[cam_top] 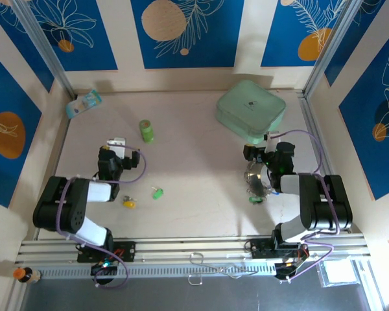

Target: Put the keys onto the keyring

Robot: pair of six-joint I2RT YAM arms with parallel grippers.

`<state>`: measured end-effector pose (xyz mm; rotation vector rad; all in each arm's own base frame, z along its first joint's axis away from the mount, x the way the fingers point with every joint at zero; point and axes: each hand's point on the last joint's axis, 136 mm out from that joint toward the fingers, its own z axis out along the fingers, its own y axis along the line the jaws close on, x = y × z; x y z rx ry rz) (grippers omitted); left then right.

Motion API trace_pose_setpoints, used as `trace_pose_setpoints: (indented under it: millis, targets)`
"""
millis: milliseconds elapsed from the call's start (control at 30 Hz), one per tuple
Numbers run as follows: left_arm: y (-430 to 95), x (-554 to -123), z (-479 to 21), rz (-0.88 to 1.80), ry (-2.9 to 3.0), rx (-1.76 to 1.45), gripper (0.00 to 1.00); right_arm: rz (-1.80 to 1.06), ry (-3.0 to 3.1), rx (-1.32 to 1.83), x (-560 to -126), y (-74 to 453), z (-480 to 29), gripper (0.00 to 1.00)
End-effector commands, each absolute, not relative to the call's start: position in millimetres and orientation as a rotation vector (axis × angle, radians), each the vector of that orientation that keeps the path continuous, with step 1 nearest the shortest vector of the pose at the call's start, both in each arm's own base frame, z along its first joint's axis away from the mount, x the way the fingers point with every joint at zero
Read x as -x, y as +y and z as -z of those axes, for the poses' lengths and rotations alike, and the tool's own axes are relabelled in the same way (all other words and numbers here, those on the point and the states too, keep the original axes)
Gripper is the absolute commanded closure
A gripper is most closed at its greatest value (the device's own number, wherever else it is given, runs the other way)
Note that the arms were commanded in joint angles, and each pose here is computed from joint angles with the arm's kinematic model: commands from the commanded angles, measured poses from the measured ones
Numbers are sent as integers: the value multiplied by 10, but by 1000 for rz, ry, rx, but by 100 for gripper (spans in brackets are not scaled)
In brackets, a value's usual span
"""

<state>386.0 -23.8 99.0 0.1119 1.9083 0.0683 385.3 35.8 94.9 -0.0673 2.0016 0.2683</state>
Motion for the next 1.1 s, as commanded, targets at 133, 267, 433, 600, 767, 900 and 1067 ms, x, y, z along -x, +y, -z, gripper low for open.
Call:
trace_pose_setpoints:
  millis: [133, 267, 433, 600, 767, 900, 1067]
  targets:
    - [-236, -3798, -1678, -14, 1849, -68, 0, -256, 2092, 13, -3673, 505, -1339, 8]
    - [-468, -3706, -1981, 150, 1835, -89, 0, -259, 2171, -81, -3380, 581, -1458, 8]
    - [-949, -3544, -2149, 376, 1845, -153, 2, -414, 2309, -297, -3007, 632, -1465, 13]
    - [-1634, -3234, -2111, 511, 1875, -282, 4, -581, 2499, -425, -2637, 825, -1220, 25]
    - [-2230, -2918, -1948, 635, 1948, -375, 5, -579, 2651, -630, -2356, 803, -903, 43]
    - [-2388, -2836, -1793, 656, 1989, -366, 5, -534, 2705, -677, -2277, 782, -735, 45]
    - [-2563, -2754, -1685, 739, 2002, -349, 5, -495, 2747, -740, -2273, 756, -602, 45]
